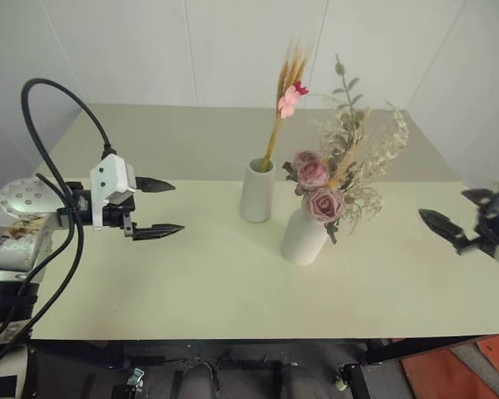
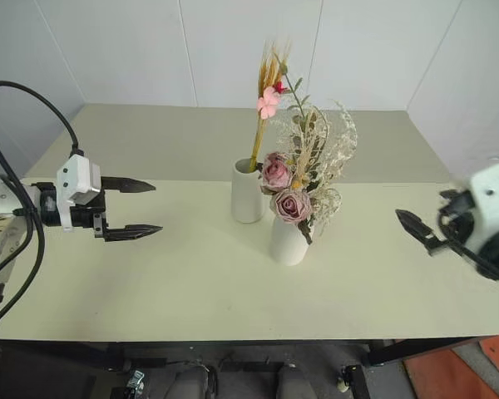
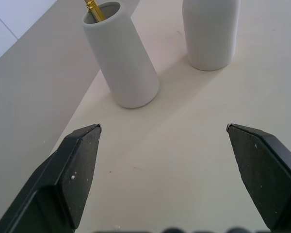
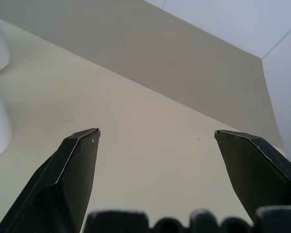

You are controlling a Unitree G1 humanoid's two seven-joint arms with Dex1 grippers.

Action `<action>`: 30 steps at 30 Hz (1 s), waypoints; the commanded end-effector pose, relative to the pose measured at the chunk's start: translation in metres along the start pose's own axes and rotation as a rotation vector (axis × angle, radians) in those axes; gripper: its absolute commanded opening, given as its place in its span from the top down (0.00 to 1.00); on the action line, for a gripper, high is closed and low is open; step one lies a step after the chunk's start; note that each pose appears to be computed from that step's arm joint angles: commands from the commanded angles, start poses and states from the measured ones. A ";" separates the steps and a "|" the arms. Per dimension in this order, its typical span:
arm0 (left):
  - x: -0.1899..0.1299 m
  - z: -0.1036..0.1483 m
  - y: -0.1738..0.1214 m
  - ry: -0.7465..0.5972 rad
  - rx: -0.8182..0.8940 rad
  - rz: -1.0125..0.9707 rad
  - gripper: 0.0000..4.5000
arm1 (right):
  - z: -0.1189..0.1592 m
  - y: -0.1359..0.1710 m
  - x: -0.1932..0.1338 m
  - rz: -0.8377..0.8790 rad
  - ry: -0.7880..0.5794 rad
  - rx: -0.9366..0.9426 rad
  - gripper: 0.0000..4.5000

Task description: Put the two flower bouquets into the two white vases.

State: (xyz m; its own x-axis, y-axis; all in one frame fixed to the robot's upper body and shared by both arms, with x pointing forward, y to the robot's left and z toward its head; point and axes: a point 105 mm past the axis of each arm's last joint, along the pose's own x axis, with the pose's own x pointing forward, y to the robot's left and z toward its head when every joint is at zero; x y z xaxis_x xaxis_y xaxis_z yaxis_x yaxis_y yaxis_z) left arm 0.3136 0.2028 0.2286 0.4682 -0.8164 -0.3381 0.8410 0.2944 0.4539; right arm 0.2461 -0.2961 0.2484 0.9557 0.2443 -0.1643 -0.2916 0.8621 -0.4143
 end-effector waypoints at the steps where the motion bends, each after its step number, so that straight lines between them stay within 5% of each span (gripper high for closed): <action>1: -0.010 0.011 0.005 -0.001 0.056 0.023 0.00 | 0.021 -0.008 -0.029 0.067 -0.075 -0.111 0.02; 7: -0.014 0.013 0.009 0.001 0.057 0.026 0.00 | 0.020 -0.002 -0.050 0.220 -0.054 -0.159 0.02; 30: -0.029 0.015 0.004 0.010 0.033 0.032 0.00 | 0.009 -0.009 -0.060 0.248 0.027 -0.129 0.02</action>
State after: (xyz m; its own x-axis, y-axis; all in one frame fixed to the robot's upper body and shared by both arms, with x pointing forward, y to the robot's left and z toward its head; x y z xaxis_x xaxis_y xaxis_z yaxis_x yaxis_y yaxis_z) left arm 0.3020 0.2163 0.2413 0.4721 -0.8091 -0.3499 0.8405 0.2936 0.4553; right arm 0.1950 -0.3169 0.2584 0.8467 0.4298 -0.3138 -0.5302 0.7317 -0.4284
